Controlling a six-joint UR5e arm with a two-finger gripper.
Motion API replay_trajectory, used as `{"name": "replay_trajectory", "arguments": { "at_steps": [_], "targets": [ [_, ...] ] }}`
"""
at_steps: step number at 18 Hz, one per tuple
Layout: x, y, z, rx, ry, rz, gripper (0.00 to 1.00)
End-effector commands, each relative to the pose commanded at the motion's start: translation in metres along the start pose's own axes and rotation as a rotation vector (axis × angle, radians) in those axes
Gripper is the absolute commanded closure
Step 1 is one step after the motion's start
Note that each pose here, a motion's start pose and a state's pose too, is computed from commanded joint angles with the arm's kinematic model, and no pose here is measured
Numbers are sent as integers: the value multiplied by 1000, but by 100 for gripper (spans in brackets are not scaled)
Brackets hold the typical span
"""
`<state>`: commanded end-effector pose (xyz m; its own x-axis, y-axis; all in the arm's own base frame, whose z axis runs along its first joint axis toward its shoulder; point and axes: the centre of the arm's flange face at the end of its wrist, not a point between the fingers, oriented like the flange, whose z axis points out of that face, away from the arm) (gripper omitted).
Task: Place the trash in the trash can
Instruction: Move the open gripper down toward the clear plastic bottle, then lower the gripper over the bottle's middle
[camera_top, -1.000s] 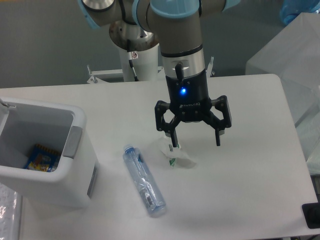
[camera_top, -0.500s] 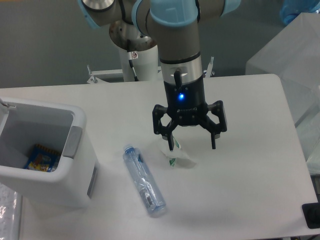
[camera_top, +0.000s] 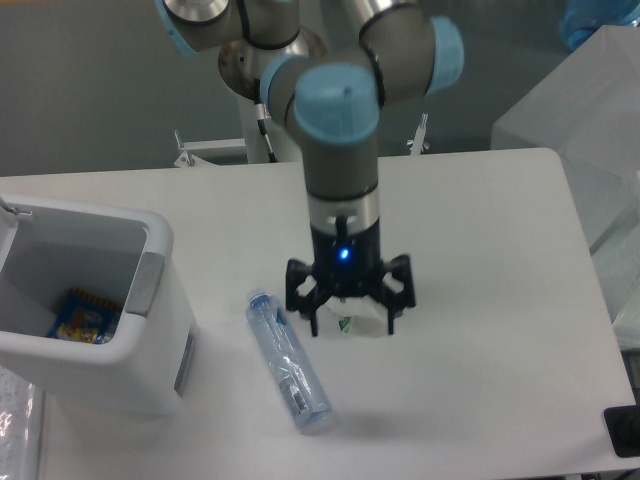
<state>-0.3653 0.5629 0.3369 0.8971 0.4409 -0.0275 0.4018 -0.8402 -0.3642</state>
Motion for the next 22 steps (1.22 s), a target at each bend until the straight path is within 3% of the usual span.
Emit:
{"name": "replay_trajectory", "arguments": {
  "at_steps": [6,11,15,17,22],
  "targets": [
    [11,-2,63,-61,72,-148,0],
    [10,-4,86,-87,73,-217,0],
    [5,-7,104,-94,37,-330,0],
    [19,-5,113,-115,-5,-316,0],
    [22,-8,118,-114,-10,-313,0]
  ]
}}
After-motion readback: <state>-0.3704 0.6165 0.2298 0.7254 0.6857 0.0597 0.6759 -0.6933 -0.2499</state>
